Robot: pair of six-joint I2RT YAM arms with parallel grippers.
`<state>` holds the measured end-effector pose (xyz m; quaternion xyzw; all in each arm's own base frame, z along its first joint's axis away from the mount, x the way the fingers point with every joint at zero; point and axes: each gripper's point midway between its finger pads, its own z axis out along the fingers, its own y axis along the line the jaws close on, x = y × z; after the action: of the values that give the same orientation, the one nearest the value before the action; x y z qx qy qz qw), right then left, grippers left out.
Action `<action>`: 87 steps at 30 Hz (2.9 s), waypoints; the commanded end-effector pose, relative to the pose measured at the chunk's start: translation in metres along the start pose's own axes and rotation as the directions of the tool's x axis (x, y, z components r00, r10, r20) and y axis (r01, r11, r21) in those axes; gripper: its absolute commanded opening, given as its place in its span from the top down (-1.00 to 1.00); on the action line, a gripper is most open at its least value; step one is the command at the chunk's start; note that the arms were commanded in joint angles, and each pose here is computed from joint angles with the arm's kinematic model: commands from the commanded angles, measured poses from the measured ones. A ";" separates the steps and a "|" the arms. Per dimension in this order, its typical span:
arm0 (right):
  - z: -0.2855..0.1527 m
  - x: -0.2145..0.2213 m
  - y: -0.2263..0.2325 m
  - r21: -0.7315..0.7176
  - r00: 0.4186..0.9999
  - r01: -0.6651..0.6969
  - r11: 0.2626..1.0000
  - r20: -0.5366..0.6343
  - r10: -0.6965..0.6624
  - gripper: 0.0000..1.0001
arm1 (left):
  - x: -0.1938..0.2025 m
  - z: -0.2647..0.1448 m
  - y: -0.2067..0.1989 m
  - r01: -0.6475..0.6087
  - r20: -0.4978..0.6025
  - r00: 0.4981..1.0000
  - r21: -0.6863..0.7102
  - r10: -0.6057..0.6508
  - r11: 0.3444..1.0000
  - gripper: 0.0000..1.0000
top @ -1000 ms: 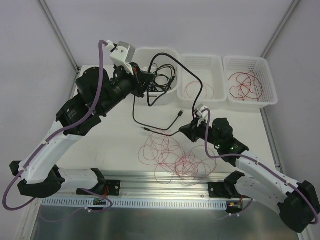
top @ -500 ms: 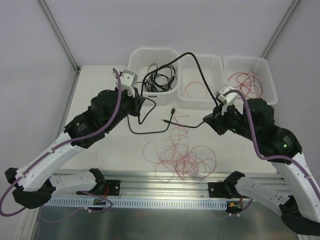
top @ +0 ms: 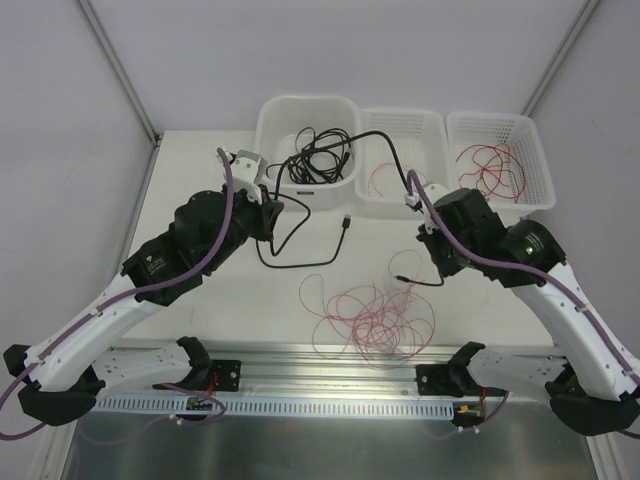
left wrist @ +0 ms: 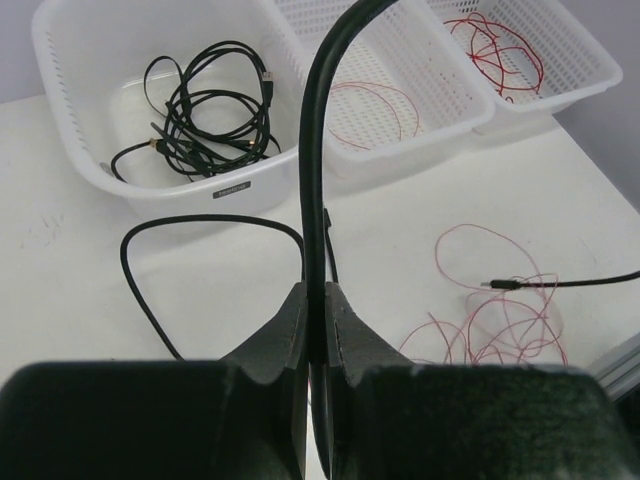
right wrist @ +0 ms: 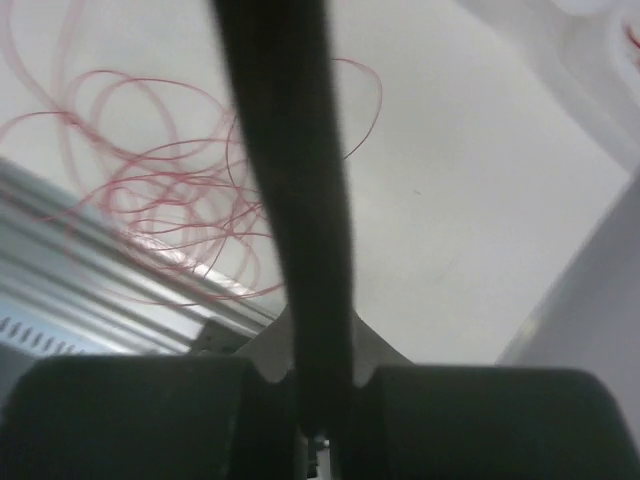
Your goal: Untangle the cables
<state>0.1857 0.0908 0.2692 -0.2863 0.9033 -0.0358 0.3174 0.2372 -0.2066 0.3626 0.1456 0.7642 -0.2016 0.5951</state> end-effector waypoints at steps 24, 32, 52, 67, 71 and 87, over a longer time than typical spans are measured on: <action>-0.019 -0.005 0.039 -0.224 0.996 0.082 0.971 0.047 -0.074 0.99 | 0.005 0.000 -0.031 0.009 0.016 1.000 0.170 -0.012 0.985 1.00; -0.027 0.031 -0.023 0.107 0.985 0.086 0.991 -0.161 -0.068 0.99 | 0.012 0.006 -0.039 -0.005 -0.002 1.000 0.206 0.005 0.979 1.00; -0.046 -0.115 0.142 -0.697 0.831 0.226 0.681 0.503 0.240 0.99 | 0.009 0.004 -0.094 0.005 0.020 1.000 0.484 -0.017 0.875 0.86; 0.045 -0.108 0.172 -0.728 0.905 0.126 0.674 0.363 0.222 0.48 | -0.093 0.001 -0.059 -0.059 0.360 0.931 0.287 -0.051 0.956 1.00; 0.058 -0.104 0.169 -0.705 0.914 0.095 0.703 0.341 0.218 0.05 | -0.135 -0.003 -0.045 -0.066 0.437 0.898 0.227 -0.042 0.972 1.00; 0.012 -0.044 0.139 -0.625 0.869 0.138 0.768 0.449 0.209 -0.93 | -0.323 -0.015 -0.026 -0.222 0.729 0.675 0.051 0.116 0.974 1.00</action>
<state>0.1627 0.2482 0.2488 -0.3583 0.7578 0.3670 0.4033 0.2950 -0.2241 0.6425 0.1461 0.4959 -0.2683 0.8129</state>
